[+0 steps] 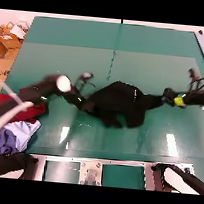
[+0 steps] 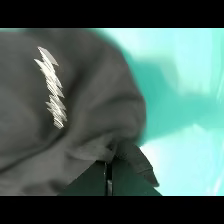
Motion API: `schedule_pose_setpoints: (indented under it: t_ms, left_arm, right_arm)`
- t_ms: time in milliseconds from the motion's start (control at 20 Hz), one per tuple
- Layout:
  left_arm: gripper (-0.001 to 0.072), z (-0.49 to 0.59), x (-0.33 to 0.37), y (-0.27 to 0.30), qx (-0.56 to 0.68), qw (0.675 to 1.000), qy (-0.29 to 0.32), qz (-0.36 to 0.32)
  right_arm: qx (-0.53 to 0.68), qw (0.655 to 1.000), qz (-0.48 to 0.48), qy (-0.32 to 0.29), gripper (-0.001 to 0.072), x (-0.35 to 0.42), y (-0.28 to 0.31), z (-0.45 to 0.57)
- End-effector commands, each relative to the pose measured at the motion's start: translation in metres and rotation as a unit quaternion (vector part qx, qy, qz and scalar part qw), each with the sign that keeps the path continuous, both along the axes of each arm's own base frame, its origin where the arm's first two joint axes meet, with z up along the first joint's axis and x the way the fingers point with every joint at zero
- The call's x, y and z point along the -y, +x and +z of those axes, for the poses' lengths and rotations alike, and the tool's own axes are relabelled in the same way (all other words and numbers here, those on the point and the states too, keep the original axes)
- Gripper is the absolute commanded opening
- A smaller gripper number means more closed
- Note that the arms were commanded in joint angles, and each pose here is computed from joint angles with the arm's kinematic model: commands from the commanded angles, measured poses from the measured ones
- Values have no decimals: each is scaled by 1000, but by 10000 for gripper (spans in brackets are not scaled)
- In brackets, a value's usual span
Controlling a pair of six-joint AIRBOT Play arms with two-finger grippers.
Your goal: Fold the shirts.
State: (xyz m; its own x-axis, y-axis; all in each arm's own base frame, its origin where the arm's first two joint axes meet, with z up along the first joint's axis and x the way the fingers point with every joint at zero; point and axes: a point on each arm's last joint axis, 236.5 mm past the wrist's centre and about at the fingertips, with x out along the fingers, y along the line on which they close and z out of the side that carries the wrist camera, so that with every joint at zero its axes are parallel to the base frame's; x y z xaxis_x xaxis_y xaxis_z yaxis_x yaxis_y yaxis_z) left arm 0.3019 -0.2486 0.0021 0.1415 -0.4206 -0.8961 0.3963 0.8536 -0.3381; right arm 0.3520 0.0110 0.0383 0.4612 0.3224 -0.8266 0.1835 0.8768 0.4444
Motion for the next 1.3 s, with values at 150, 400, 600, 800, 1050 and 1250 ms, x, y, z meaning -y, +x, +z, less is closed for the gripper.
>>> schedule_pose_setpoints:
  t_ms: [150, 400, 600, 800, 1050, 1250]
  left_arm:
    - [23, 292, -87, 20, 336, 941, 18, 19]
    - [23, 430, -89, -45, 467, 882, -51, -33]
    - [24, 479, -100, -66, 539, 839, -66, -31]
    - [23, 472, -88, -33, 548, 834, -56, -34]
    - [23, 386, -40, 76, 476, 878, -25, -44]
    - [23, 259, 14, 172, 380, 923, -14, -57]
  right_arm:
    - [344, 935, -5, -87, 18, -6, -25, 293]
    - [538, 830, -13, -146, 19, -30, -129, 455]
    - [584, 789, -44, -186, 19, -22, -168, 498]
    - [564, 797, -63, -209, 19, -2, -147, 488]
    - [454, 869, -60, -189, 19, 30, -37, 401]
    - [319, 931, -54, -167, 19, 60, 60, 265]
